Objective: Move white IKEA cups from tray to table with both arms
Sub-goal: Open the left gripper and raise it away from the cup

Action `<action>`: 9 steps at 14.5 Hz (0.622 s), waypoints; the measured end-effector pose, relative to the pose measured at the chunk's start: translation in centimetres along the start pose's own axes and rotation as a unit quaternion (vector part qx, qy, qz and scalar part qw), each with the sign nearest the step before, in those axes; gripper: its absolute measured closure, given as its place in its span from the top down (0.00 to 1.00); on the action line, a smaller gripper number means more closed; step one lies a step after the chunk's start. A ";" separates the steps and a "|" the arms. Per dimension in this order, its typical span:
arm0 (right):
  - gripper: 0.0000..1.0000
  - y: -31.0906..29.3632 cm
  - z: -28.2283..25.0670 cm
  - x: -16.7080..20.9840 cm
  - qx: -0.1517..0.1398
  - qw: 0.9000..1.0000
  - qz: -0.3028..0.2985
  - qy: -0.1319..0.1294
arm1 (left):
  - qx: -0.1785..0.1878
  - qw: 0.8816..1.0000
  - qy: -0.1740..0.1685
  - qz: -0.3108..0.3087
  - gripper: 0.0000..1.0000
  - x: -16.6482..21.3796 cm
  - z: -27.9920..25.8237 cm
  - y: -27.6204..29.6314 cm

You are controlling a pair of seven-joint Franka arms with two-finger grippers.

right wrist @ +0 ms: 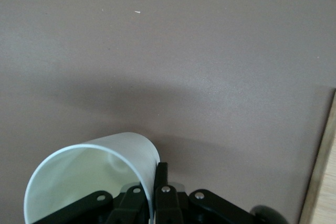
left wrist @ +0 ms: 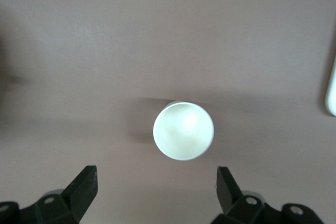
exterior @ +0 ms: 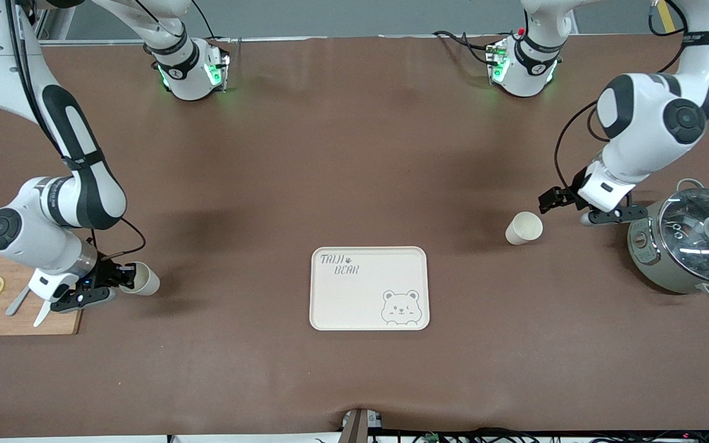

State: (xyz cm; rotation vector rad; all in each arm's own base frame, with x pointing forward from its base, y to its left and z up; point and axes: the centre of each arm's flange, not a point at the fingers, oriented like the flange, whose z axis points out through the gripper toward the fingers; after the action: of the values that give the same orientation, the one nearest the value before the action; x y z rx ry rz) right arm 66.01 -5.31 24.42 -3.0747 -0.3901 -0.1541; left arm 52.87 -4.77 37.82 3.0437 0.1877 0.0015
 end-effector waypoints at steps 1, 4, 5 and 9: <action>0.04 0.0 0.3 0.0 0.000 1.000 0.000 0.000 | -0.001 1.000 -0.005 0.001 1.00 0.8 -2.2 0.6; 0.04 0.0 1.4 -0.1 0.000 1.000 0.001 0.007 | -0.006 1.000 0.002 0.005 1.00 2.7 -8.2 1.5; 0.04 0.0 1.8 -0.1 -0.001 1.000 0.001 0.010 | -0.008 1.000 0.009 0.005 1.00 3.2 -10.1 1.3; 0.04 -0.1 2.4 -0.1 0.000 1.000 0.001 0.012 | -0.005 0.999 0.032 0.033 1.00 4.3 -16.3 2.4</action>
State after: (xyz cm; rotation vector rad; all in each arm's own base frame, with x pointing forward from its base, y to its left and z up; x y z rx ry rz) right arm 66.10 -5.14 22.04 -3.0700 -0.3872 -0.1896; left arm 57.30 -5.09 54.28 3.0397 0.0911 0.1050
